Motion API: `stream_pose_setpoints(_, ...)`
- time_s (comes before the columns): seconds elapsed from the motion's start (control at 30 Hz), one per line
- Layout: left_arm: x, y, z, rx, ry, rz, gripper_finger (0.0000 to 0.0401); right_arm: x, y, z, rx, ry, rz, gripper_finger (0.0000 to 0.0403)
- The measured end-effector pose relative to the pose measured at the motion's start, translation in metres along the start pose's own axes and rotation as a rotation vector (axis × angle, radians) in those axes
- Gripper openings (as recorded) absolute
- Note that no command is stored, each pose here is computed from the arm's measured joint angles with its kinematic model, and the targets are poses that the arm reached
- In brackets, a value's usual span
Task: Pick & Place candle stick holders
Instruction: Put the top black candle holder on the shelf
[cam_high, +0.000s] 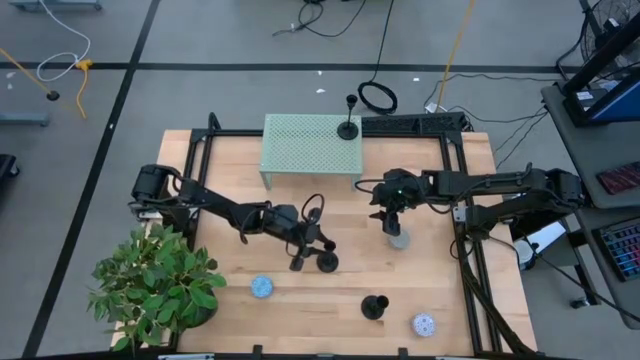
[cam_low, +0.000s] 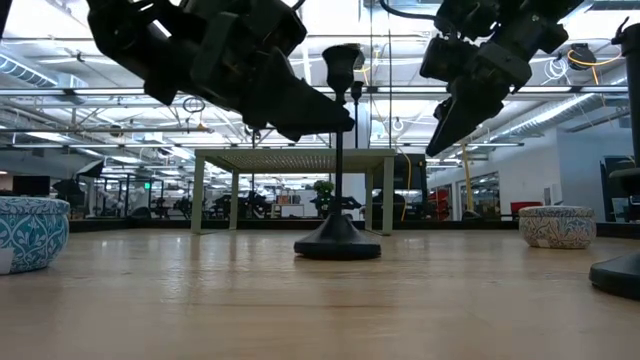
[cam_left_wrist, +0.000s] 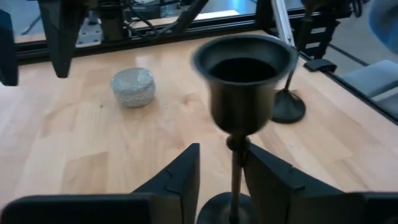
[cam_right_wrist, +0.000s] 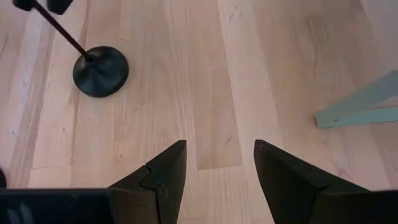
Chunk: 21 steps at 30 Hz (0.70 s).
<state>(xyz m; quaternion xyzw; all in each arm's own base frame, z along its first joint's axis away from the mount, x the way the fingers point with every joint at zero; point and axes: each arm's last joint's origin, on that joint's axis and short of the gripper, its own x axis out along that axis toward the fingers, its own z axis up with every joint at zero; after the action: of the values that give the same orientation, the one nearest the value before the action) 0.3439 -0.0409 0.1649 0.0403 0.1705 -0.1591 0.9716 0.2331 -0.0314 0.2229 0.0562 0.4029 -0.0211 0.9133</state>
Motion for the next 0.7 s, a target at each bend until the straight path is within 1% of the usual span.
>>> stream_pose_setpoints(0.07,0.000,0.000,0.000,0.015,0.000,0.001,0.0096,0.000,0.000,0.001,-0.001,-0.009,0.000,0.0179)
stream_pose_setpoints(0.2,0.000,0.000,0.000,0.040,0.000,-0.002,0.0026,0.000,0.000,0.002,-0.002,-0.019,0.000,0.0176)
stream_pose_setpoints(0.23,0.000,0.000,0.000,0.049,0.000,0.005,0.0017,0.000,0.000,0.002,-0.002,-0.021,0.000,0.0176)
stream_pose_setpoints(0.27,0.000,0.000,0.000,0.052,-0.002,0.005,0.0014,0.000,0.000,0.002,-0.003,-0.023,0.000,0.0176)
stream_pose_setpoints(0.4,-0.001,0.002,0.003,0.050,-0.022,0.059,0.0027,0.000,0.000,0.005,-0.005,-0.048,0.000,0.0176)
stream_pose_setpoints(0.5,-0.005,0.004,0.008,0.051,-0.021,0.098,0.0022,0.000,0.000,0.006,-0.006,-0.057,-0.003,0.0176)
stream_pose_setpoints(0.6,-0.017,0.011,0.020,0.030,-0.047,0.160,0.0011,0.000,0.000,0.007,-0.008,-0.071,-0.003,0.0176)
stream_pose_setpoints(0.7,-0.037,0.020,0.037,-0.041,-0.089,0.217,0.0018,0.000,0.000,0.008,-0.009,-0.085,-0.002,0.0176)
